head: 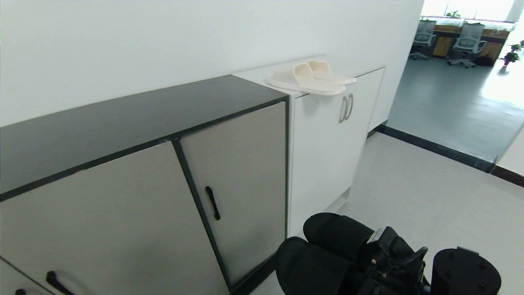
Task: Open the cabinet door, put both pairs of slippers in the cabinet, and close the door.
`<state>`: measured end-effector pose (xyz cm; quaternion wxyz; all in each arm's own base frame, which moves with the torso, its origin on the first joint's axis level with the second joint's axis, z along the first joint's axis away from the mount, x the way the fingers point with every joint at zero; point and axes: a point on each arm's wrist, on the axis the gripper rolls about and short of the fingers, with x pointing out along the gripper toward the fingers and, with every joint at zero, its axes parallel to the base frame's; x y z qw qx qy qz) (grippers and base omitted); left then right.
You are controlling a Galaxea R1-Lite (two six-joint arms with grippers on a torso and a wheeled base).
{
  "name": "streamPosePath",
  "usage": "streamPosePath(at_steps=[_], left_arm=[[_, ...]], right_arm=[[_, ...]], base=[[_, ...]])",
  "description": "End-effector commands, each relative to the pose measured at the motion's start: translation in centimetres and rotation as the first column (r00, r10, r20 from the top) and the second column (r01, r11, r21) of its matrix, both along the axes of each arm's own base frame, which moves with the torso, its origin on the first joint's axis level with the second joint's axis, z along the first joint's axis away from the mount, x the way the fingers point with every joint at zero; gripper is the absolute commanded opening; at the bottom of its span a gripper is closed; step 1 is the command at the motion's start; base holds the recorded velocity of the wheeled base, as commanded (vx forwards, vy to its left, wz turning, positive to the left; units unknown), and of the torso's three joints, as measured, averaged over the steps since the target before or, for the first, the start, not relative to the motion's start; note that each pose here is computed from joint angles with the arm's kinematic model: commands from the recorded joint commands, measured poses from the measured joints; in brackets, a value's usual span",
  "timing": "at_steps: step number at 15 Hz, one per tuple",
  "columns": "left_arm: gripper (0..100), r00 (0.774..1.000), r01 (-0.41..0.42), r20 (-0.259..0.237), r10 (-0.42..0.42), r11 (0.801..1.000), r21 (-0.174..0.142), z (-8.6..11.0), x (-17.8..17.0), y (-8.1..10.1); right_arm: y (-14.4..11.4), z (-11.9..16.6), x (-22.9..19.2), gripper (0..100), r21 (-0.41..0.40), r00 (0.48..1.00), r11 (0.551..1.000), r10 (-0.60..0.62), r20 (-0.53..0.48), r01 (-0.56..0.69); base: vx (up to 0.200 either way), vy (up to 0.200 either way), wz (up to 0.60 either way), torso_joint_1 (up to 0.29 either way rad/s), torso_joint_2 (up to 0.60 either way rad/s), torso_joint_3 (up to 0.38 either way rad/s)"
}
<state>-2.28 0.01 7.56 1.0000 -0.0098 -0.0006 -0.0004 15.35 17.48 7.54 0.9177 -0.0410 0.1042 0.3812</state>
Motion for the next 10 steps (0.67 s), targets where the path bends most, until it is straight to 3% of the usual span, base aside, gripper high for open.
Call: streamPosePath(at_steps=[1,10], left_arm=[[0,1.0,-0.001,0.0,0.001,1.0,0.0,0.0,0.0,0.0],[0,1.0,-0.001,0.0,0.001,1.0,0.0,0.0,0.0,0.0]], right_arm=[[-0.01,0.01,0.02,0,0.001,1.0,1.0,-0.001,0.0,0.001],[-0.13,-0.09,-0.09,0,-0.014,1.0,1.0,0.002,0.005,-0.002]], base=[[0.0,0.0,0.6,0.012,0.01,0.002],[0.0,0.0,0.6,0.003,0.0,0.002]])
